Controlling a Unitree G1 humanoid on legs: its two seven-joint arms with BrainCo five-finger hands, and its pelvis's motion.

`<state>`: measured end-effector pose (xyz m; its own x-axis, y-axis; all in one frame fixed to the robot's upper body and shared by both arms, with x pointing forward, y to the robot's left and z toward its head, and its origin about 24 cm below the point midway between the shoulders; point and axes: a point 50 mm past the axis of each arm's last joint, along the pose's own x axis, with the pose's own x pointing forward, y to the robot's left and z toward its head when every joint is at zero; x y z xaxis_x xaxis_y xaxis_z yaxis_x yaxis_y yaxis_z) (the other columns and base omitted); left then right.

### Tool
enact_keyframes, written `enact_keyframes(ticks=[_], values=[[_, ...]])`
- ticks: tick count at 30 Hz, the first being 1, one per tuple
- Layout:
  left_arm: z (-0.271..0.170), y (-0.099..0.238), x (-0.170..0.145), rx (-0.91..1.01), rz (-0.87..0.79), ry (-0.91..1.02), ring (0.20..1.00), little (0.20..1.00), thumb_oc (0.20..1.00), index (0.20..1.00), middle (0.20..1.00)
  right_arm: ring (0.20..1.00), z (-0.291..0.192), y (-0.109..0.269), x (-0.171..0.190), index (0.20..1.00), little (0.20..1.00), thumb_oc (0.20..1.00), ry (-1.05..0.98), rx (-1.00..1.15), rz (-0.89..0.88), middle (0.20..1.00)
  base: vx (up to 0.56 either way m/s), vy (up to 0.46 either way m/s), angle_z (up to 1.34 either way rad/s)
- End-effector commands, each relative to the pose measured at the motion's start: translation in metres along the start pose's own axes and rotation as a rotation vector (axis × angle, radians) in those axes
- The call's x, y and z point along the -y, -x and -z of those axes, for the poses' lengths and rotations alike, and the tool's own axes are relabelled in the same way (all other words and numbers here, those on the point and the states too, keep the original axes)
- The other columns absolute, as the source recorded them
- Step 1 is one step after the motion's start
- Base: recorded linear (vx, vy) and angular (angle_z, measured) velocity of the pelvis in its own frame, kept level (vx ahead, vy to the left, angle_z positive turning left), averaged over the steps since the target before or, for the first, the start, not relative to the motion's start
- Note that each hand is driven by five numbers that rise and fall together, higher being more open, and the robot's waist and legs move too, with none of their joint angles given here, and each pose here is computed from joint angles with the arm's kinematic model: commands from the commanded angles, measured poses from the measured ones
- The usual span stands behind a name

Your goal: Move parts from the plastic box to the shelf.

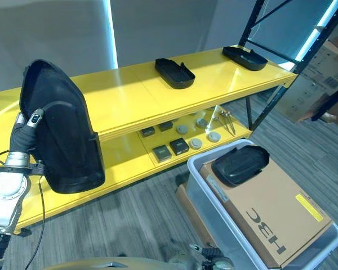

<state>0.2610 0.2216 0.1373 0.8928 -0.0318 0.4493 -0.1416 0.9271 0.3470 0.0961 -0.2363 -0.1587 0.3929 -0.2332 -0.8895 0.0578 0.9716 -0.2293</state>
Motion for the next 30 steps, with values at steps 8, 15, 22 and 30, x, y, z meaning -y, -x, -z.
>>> enact_keyframes(ticks=[8,15,22,30], values=[[-0.022,-0.005,-0.001,0.139,-0.036,0.047,0.200,0.200,0.200,0.200,0.200,1.000,0.028,0.006,-0.003,1.000,1.000,1.000,0.031,-0.075,-0.022,1.000,0.16,-0.247,0.95],[-0.016,0.002,-0.009,0.102,-0.087,0.034,0.200,0.200,0.200,0.200,0.200,1.000,0.030,0.007,0.025,1.000,1.000,1.000,0.168,-0.085,0.035,1.000,0.07,-0.161,0.42],[-0.009,0.009,-0.023,0.063,-0.164,-0.031,0.200,0.200,0.200,0.200,0.200,1.000,0.030,0.007,0.032,1.000,1.000,1.000,0.128,-0.090,0.076,1.000,0.20,0.041,0.30],[-0.010,0.002,-0.026,0.055,-0.112,-0.094,0.200,0.200,0.200,0.200,0.200,1.000,0.014,0.003,0.006,1.000,1.000,1.000,0.073,-0.018,0.017,1.000,0.21,0.183,-0.33]])
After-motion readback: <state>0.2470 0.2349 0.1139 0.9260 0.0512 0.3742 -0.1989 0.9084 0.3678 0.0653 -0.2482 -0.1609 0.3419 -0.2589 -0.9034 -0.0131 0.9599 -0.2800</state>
